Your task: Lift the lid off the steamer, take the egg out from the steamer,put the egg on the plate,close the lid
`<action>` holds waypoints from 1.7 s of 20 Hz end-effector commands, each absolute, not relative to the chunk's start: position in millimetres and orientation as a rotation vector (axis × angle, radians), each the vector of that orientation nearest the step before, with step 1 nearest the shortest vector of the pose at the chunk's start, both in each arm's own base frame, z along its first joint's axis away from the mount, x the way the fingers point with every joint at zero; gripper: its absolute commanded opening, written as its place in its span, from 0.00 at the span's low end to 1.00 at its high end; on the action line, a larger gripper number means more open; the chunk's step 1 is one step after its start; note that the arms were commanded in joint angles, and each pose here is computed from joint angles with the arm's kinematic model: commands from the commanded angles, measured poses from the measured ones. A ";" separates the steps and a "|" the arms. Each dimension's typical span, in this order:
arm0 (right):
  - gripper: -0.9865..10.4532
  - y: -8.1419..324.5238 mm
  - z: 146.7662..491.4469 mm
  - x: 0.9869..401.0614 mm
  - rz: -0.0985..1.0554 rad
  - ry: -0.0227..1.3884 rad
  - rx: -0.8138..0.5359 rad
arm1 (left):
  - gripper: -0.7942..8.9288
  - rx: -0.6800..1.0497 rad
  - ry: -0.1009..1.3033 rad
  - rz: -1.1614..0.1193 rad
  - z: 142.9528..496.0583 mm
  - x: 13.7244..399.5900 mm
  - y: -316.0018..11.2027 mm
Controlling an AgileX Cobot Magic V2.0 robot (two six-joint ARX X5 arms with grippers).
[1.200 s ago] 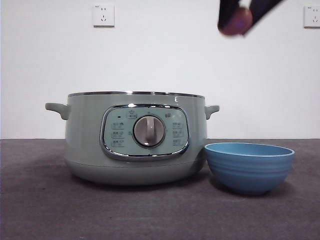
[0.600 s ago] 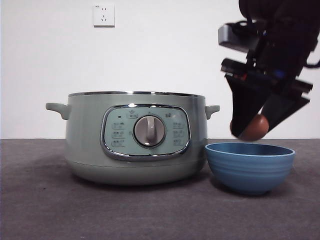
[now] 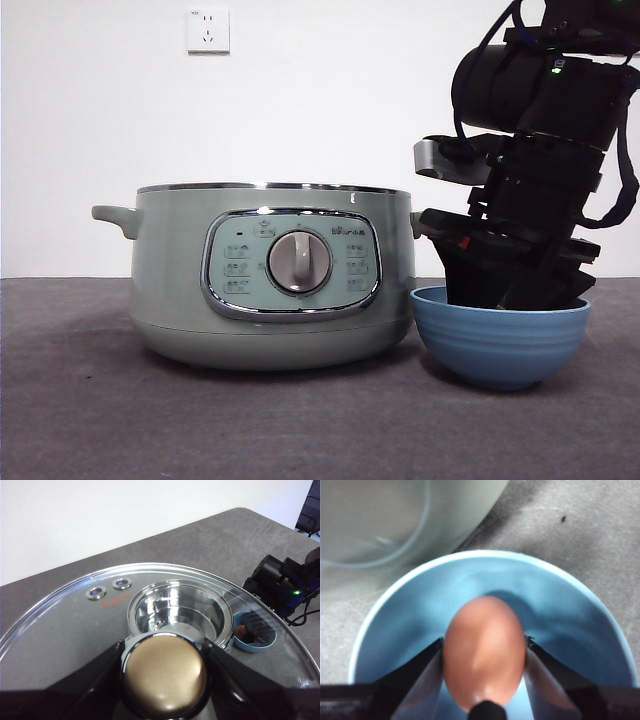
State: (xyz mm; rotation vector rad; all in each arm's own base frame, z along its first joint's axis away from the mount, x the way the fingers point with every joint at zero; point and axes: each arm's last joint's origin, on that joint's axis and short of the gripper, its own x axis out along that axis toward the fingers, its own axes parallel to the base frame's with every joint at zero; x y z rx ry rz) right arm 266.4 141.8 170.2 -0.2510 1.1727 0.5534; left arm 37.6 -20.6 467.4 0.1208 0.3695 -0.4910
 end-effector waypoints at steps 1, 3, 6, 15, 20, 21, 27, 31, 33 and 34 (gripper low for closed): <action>0.07 142.4 162.8 265.9 0.557 1.196 -0.256 | 0.07 0.111 0.297 -0.496 475.0 33.1 -18.1; 0.09 142.2 162.0 265.3 0.558 1.207 -0.256 | 0.07 0.111 0.297 -0.497 475.0 33.1 -18.1; 0.11 141.4 160.8 263.3 0.559 1.233 -0.258 | 0.07 0.111 0.298 -0.497 475.0 33.1 -18.1; 0.40 143.7 164.7 263.2 0.564 1.212 -0.256 | 0.07 0.113 0.309 -0.500 475.4 39.9 -22.1; 0.44 139.7 194.0 255.6 0.574 1.121 -0.241 | 0.07 0.102 0.313 -0.581 479.3 67.7 -40.6; 0.44 137.2 206.6 250.9 0.578 1.084 -0.234 | 0.07 0.106 0.322 -0.581 479.2 76.5 -45.6; 0.44 105.7 301.6 192.1 0.597 0.720 -0.172 | 0.07 0.123 0.354 -0.637 471.0 143.7 -85.8; 0.44 80.3 344.8 146.8 0.566 0.494 -0.105 | 0.07 0.127 0.378 -0.693 441.1 184.2 -119.2; 0.44 69.6 356.4 127.6 0.546 0.414 -0.076 | 0.07 0.132 0.382 -0.702 421.8 200.4 -133.2; 0.44 64.4 360.5 117.9 0.546 0.383 -0.068 | 0.07 0.132 0.383 -0.702 410.9 210.2 -139.5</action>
